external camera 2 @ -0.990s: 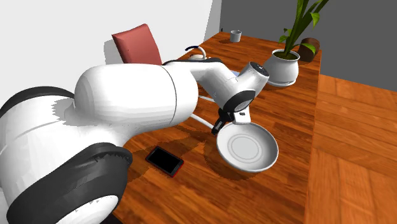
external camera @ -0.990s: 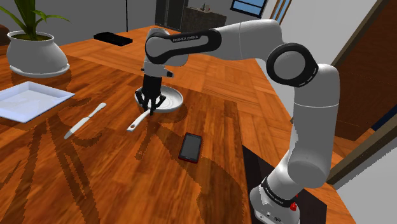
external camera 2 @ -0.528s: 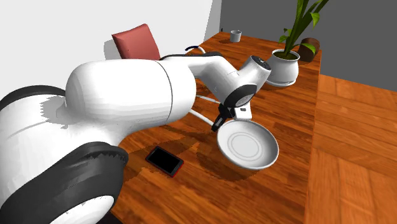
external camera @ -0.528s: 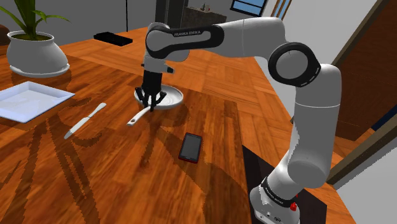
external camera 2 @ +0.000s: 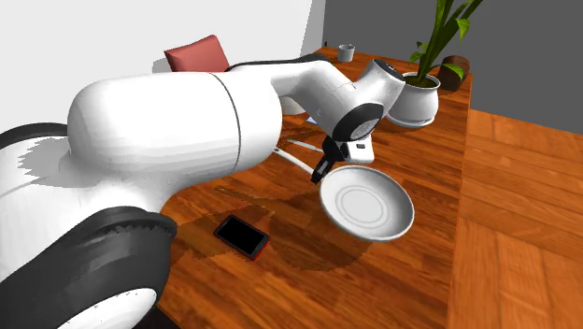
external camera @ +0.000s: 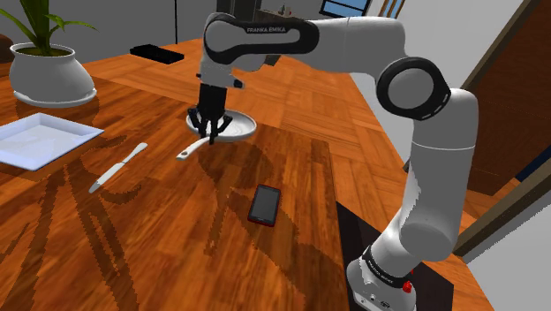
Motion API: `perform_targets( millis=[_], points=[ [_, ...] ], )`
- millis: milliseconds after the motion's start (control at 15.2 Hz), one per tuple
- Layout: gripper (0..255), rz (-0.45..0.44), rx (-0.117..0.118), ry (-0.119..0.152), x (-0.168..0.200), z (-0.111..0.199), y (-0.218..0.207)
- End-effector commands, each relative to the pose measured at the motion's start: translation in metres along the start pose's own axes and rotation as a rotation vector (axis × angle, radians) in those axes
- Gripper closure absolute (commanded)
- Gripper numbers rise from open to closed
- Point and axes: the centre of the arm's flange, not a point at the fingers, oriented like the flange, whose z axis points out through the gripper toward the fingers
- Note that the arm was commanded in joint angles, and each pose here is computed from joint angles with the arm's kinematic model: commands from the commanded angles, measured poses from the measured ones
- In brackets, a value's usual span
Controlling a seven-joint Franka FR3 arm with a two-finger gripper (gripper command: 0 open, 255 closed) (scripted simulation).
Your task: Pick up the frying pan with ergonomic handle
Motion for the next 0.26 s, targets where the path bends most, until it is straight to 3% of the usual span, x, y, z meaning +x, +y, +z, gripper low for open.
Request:
perform_targets(
  millis=[0,198],
  points=[
    [255,0.0,0.001,0.0,-0.0031,-0.0107,0.0007],
    [255,0.0,0.001,0.0,-0.005,-0.0165,0.0011]
  ],
)
